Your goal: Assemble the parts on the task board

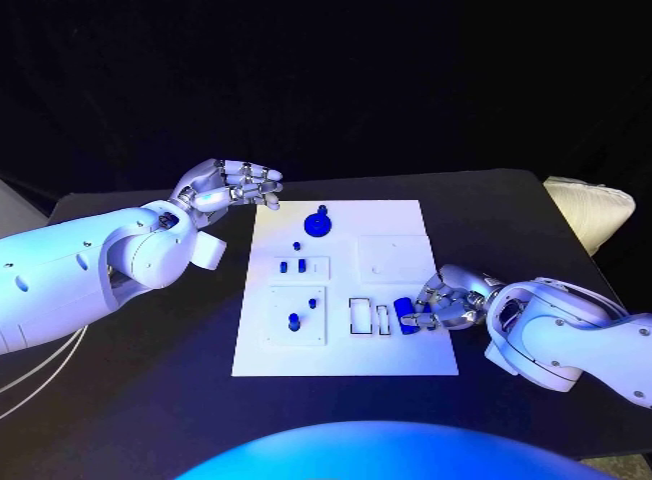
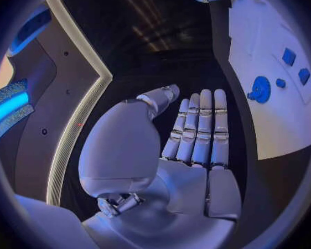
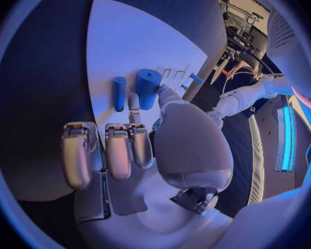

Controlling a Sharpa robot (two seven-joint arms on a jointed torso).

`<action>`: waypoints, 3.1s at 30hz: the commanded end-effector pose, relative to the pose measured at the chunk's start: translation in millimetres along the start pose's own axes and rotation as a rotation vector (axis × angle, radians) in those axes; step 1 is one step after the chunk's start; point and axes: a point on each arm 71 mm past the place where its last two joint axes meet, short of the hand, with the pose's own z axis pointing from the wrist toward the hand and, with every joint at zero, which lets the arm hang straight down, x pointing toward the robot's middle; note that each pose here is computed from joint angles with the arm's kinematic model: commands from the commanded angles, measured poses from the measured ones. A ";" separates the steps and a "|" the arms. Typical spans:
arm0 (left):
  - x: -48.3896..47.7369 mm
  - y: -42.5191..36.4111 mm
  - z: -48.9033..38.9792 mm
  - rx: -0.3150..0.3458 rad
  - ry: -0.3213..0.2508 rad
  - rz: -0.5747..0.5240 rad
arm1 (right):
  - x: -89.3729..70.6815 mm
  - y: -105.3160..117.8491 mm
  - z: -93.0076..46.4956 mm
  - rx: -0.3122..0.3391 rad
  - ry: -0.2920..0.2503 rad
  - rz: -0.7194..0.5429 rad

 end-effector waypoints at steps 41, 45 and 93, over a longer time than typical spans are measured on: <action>1.0 -1.4 -2.2 0.003 0.011 -0.014 | 15.5 10.8 12.2 0.054 0.011 0.028; 0.8 -1.4 -2.3 0.003 0.010 -0.014 | 12.2 11.8 9.9 0.070 0.017 0.111; 1.1 -1.4 -2.2 0.003 0.010 -0.013 | 16.7 55.4 22.2 0.050 0.081 0.203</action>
